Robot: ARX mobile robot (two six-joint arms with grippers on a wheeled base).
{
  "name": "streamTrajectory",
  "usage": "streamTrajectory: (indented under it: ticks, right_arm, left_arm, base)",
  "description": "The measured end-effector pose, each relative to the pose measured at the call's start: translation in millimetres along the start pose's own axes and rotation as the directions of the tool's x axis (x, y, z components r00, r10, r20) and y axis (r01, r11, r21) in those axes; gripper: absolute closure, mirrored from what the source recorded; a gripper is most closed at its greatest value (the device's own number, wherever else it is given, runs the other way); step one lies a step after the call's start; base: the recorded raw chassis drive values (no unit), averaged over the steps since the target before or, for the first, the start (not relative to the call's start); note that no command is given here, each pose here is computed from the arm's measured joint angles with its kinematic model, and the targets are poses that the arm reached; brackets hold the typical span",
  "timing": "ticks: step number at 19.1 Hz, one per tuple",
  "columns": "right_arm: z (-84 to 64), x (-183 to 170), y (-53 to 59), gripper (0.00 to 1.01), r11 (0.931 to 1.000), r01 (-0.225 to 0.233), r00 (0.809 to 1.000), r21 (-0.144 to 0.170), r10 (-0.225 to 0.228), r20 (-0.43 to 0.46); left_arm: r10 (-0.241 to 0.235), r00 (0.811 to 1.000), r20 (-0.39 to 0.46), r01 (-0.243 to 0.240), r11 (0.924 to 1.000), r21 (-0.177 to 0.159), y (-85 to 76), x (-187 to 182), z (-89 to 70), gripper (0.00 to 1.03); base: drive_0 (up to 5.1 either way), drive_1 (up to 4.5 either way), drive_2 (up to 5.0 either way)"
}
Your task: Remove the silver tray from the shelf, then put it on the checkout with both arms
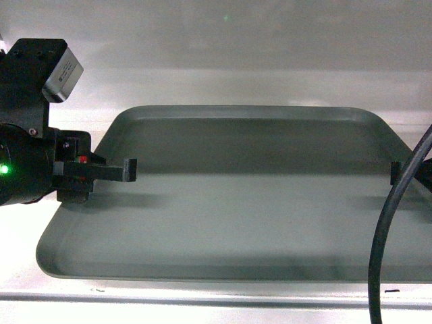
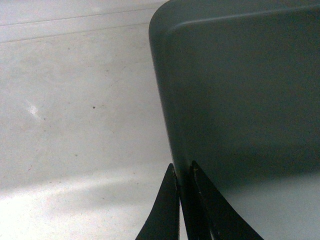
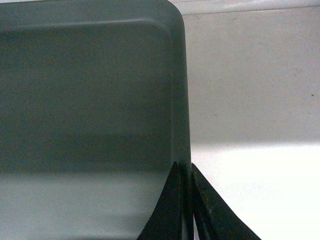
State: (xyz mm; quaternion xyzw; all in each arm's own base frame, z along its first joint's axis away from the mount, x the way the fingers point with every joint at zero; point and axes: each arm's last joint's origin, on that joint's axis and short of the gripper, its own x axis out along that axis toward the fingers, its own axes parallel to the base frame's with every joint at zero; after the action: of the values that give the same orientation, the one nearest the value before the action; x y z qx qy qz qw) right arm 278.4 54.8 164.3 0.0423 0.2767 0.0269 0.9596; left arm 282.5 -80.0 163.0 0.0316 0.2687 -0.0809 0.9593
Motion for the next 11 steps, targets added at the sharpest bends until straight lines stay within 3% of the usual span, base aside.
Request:
streamTrajectory:
  ticks: [11]
  right_arm:
    - [0.0,0.0,0.0,0.98,1.0,0.0,1.0,0.0,0.0,0.0]
  left_arm:
    - [0.0,1.0,0.0,0.0,1.0,0.0,0.0,0.0,0.0,1.0]
  base:
    - [0.0,0.0,0.0]
